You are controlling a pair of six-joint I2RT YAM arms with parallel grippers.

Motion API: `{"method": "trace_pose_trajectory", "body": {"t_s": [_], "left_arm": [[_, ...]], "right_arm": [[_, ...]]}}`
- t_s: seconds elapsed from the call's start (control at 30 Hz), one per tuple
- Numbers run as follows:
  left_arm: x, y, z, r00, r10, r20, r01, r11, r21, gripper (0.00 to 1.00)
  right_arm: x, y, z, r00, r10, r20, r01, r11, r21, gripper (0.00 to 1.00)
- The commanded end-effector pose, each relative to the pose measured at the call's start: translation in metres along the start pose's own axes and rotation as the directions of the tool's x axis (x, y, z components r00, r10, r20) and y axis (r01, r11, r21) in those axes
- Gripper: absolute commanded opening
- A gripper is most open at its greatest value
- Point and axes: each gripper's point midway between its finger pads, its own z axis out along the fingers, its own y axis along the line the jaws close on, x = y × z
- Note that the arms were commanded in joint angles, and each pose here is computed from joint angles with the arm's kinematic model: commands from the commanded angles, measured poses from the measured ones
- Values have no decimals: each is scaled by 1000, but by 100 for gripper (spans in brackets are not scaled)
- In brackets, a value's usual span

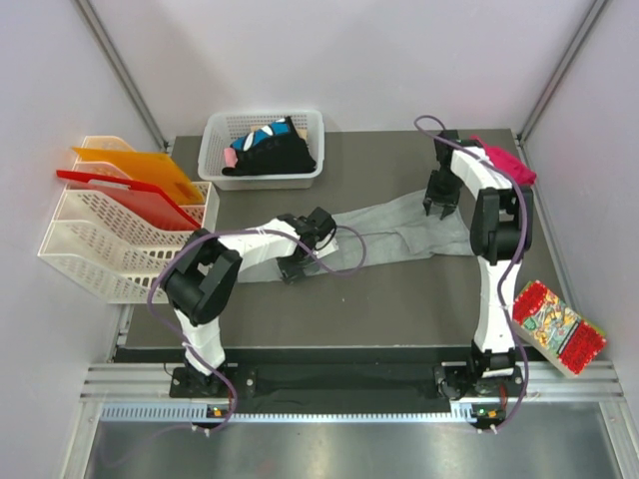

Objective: Fold and stack the t-shirts
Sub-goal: Rotate the tshirt 10 degrees

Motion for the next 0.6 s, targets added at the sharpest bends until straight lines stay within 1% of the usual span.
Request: {"method": "trace_pose_trajectory", "body": {"t_s": [0.0, 0.1, 0.13, 0.2, 0.23, 0.3, 0.33, 0.37, 0.43, 0.47, 0.5, 0.53, 0.57], "left_arm": [[19, -128, 6, 997, 47, -66, -8, 871, 492, 80], [21, -147, -1, 995, 80, -64, -33, 843, 537, 80], [20, -156, -6, 995, 77, -62, -27, 818, 575, 80], [21, -162, -14, 996, 69, -62, -18, 794, 608, 80], [18, -168, -20, 997, 61, -50, -14, 768, 640, 80], [12, -163, -31, 999, 49, -10, -31, 764, 644, 80], [12, -160, -36, 999, 42, -11, -25, 762, 647, 80], [2, -149, -45, 1000, 5, 21, -17, 773, 634, 80], [-5, -126, -52, 995, -92, 31, 52, 779, 625, 80], [-15, -107, -63, 983, -171, 61, 100, 792, 602, 80], [-15, -78, -61, 960, -274, 57, 190, 787, 587, 81], [-15, -59, -64, 936, -348, 56, 253, 776, 578, 81], [-15, -43, -73, 900, -433, 57, 319, 742, 590, 81]], "right_arm": [[-52, -48, 24, 988, 54, 141, -71, 990, 118, 43], [-59, -45, 18, 985, 58, 162, -76, 992, 104, 43], [-61, -43, 15, 984, 54, 167, -71, 993, 98, 43], [-63, -37, 9, 983, 49, 179, -65, 994, 84, 43], [-66, -35, 1, 980, 47, 193, -62, 995, 75, 43], [-65, -26, -9, 978, 29, 209, -43, 997, 63, 44], [-67, -22, -22, 973, 26, 231, -38, 998, 48, 44], [-60, -14, -25, 974, 5, 226, -15, 999, 44, 44], [-55, -2, -49, 965, -11, 264, 7, 1000, 19, 44], [-41, 9, -49, 966, -45, 255, 42, 999, 18, 45], [-39, 14, -70, 955, -50, 293, 52, 999, 2, 45], [-29, 26, -76, 951, -80, 297, 86, 996, -7, 45], [-17, 27, -76, 955, -99, 281, 103, 995, 1, 45]]}}
